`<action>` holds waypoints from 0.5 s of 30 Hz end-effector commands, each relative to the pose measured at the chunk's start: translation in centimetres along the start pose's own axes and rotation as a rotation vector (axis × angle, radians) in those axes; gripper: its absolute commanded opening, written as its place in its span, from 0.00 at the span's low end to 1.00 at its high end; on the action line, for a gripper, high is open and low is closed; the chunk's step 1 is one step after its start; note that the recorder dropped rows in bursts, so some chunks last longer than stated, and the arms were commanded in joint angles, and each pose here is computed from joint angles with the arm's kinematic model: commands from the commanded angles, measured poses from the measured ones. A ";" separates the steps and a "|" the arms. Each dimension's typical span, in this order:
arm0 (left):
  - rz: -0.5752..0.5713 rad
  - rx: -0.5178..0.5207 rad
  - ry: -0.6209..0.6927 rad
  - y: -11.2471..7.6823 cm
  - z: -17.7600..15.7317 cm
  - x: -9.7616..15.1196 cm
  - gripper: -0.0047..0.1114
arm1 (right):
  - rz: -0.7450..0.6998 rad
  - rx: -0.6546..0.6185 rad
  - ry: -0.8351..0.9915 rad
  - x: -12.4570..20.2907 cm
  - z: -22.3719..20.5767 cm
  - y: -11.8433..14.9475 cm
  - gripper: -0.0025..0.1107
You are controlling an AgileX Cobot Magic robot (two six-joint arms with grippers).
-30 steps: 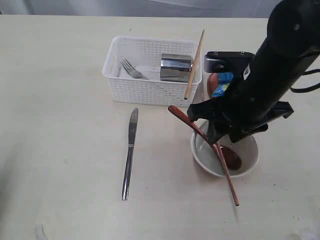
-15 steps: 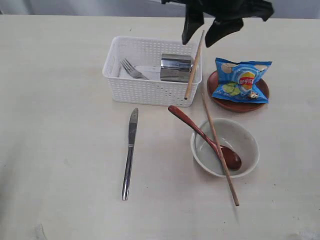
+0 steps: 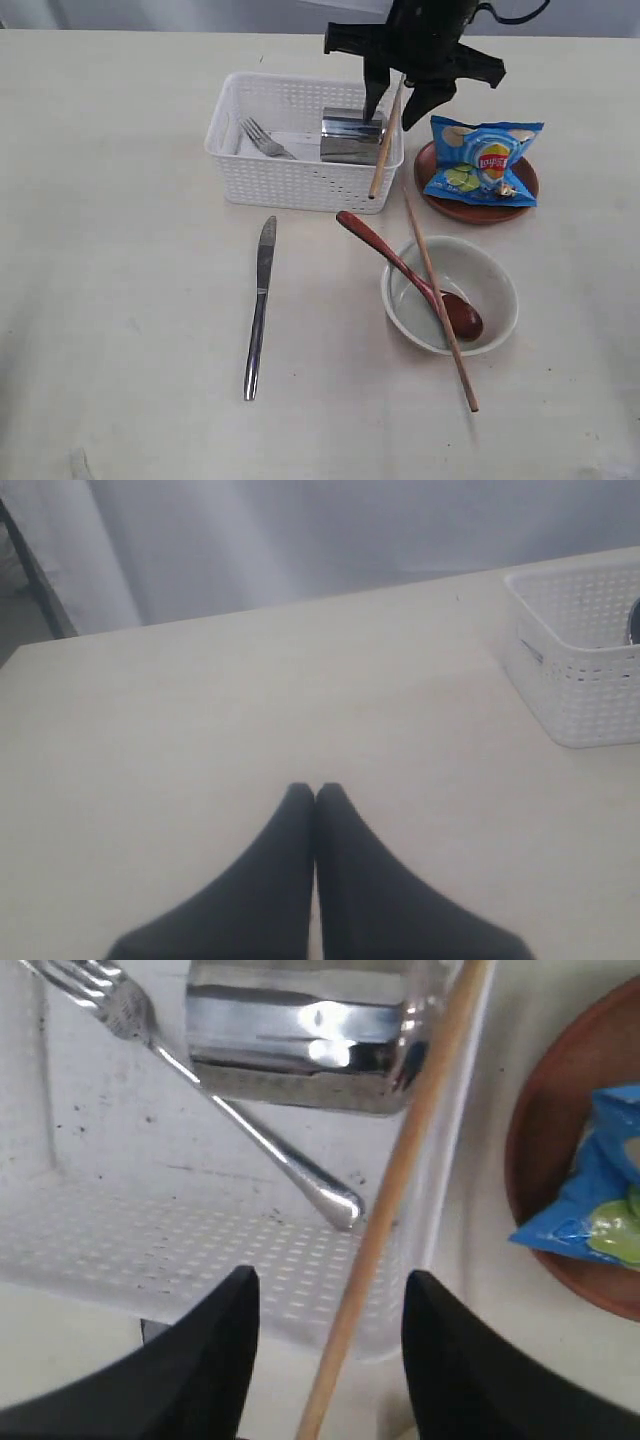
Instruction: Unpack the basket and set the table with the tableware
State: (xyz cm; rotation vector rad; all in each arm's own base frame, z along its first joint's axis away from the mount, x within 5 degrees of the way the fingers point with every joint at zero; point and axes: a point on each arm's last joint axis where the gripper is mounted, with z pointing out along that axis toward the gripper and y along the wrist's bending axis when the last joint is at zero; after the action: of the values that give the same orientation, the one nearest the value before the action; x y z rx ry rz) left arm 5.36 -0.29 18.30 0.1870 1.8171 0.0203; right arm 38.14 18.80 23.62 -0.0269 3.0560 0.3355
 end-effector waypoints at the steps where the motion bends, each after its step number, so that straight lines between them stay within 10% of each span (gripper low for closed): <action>1: -0.001 -0.002 -0.003 0.0 0.0 0.1 0.04 | -0.001 0.006 -0.007 -0.3 -0.6 -0.7 0.41; 15: -0.001 -0.002 -0.003 0.0 0.0 0.1 0.04 | -0.022 -0.005 0.045 -0.2 1.4 0.1 0.41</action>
State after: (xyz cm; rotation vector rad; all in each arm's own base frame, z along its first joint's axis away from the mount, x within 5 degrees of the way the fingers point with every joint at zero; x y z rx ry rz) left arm 5.36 -0.29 18.30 0.1870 1.8171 0.0203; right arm 38.24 19.20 22.47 -0.0558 3.0937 0.3453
